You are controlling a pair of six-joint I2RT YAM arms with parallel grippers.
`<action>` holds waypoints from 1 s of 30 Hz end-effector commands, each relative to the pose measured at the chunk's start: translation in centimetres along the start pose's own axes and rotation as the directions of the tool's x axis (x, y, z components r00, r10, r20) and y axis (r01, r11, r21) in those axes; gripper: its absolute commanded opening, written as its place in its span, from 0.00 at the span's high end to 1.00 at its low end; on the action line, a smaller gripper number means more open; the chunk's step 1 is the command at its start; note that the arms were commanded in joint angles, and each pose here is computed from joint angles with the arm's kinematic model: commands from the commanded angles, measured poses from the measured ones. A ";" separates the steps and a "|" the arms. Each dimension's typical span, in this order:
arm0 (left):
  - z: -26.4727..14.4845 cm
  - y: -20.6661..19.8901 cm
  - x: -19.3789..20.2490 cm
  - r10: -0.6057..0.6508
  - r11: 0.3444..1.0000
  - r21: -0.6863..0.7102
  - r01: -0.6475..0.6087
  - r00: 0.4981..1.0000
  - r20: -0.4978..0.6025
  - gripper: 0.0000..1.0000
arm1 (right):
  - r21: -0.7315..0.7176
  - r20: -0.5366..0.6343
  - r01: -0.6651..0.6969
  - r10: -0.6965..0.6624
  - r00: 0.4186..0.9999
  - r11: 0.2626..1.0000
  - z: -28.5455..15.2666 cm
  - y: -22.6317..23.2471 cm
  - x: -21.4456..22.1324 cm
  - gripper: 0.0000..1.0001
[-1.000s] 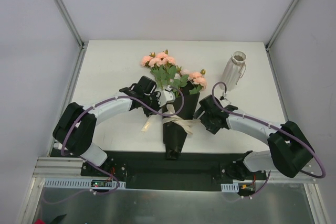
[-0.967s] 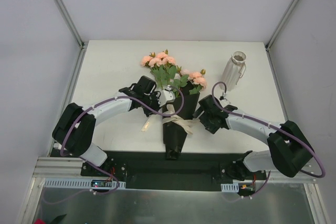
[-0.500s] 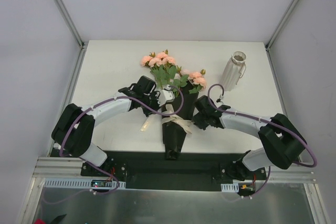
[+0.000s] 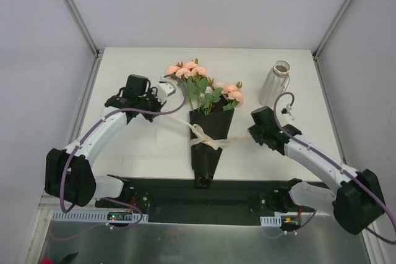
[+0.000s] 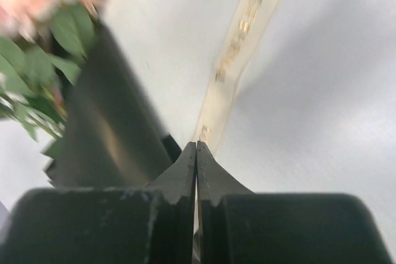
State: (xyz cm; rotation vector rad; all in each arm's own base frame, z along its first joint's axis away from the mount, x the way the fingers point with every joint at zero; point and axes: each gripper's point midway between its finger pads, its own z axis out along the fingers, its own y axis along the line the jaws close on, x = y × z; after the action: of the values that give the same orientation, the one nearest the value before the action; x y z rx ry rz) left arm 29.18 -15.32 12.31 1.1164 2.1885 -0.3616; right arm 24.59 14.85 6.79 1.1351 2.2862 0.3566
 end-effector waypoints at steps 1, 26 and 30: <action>-3.9 3.5 1.0 -0.110 0.985 -0.135 0.110 0.994 0.012 1.00 | 0.058 0.193 0.048 -0.058 0.980 0.997 -2.6 -2.5 -6.6 0.99; -7.7 8.5 6.5 -0.329 0.866 -0.407 0.289 0.944 -0.031 1.00 | -0.349 0.243 0.860 -0.851 0.466 0.372 -5.3 4.1 8.3 0.34; -7.4 8.3 7.4 -0.331 0.868 -0.409 0.280 0.942 -0.058 1.00 | -0.447 0.190 0.813 -0.848 0.494 0.373 -5.1 5.9 10.9 0.35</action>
State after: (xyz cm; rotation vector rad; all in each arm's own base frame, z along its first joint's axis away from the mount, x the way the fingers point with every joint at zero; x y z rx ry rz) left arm 30.26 -1.81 14.26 0.5613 2.3908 0.0414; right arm 19.44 22.49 7.82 -0.3654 2.3304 0.2836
